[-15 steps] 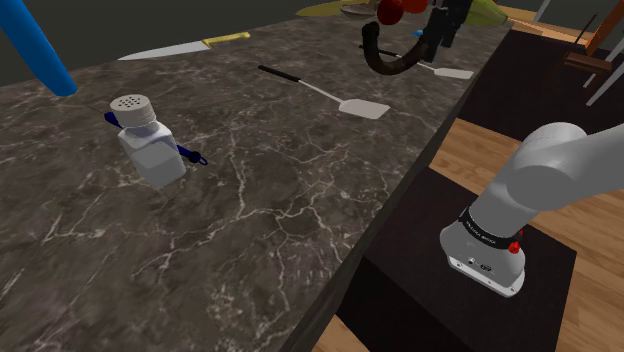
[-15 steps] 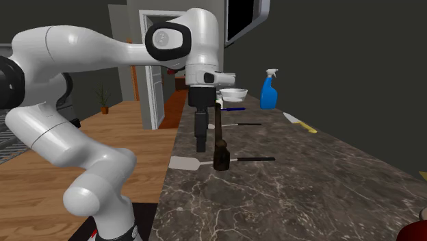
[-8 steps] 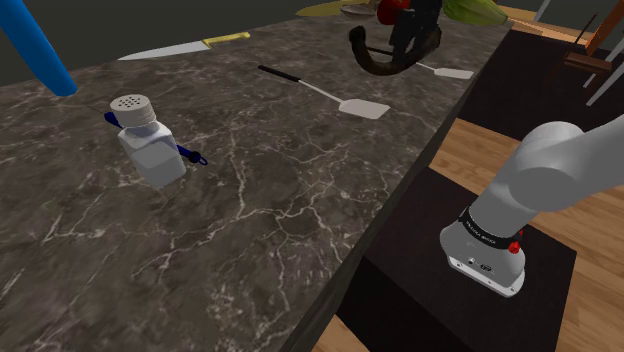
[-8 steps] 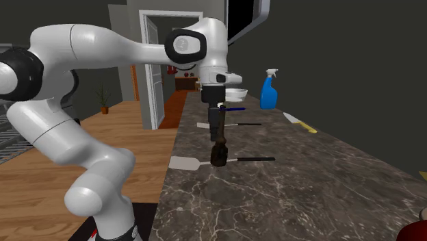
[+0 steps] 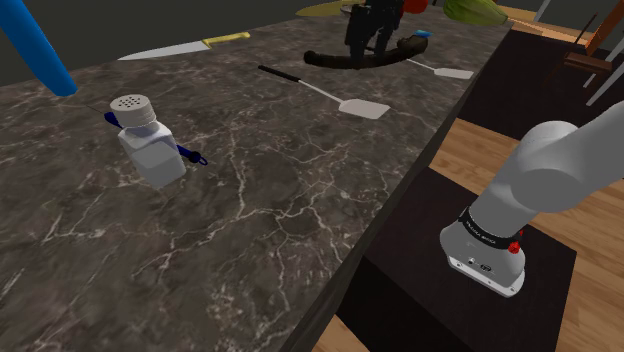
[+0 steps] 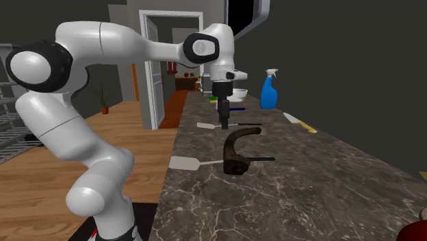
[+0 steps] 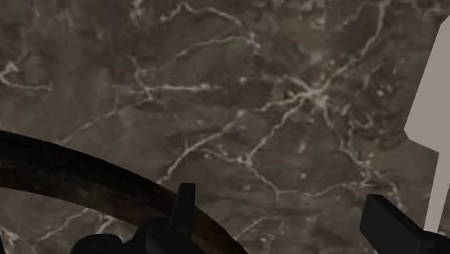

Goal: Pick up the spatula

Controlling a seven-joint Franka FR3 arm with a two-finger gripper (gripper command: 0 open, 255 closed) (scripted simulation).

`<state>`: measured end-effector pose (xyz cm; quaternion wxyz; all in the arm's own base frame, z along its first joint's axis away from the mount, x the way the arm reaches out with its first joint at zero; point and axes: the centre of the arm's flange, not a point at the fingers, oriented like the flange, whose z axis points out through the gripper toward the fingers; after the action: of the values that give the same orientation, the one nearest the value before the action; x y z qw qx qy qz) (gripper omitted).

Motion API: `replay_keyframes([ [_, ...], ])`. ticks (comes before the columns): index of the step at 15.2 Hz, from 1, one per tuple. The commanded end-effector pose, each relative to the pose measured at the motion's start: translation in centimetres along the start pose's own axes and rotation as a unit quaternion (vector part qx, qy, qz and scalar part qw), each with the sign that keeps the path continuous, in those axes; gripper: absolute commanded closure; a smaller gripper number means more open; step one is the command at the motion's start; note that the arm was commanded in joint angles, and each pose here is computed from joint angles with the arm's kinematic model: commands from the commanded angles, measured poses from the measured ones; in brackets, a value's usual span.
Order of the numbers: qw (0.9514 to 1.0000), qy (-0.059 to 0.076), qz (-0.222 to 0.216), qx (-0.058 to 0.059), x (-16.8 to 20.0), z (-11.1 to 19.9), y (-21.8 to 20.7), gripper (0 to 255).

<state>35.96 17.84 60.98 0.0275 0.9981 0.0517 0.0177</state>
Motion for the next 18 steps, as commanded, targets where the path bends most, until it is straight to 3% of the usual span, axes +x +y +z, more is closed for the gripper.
replay_keyframes([
  [1, 1.0000, 0.004, -0.003, 0.007, 0.8, -0.4, -2.1, 0],
  [8, 0.9993, 0.017, -0.014, 0.029, 3.9, -1.7, -9.9, 0],
  [18, 0.9993, 0.017, -0.015, 0.029, 3.9, 2.2, -10.4, 0],
])
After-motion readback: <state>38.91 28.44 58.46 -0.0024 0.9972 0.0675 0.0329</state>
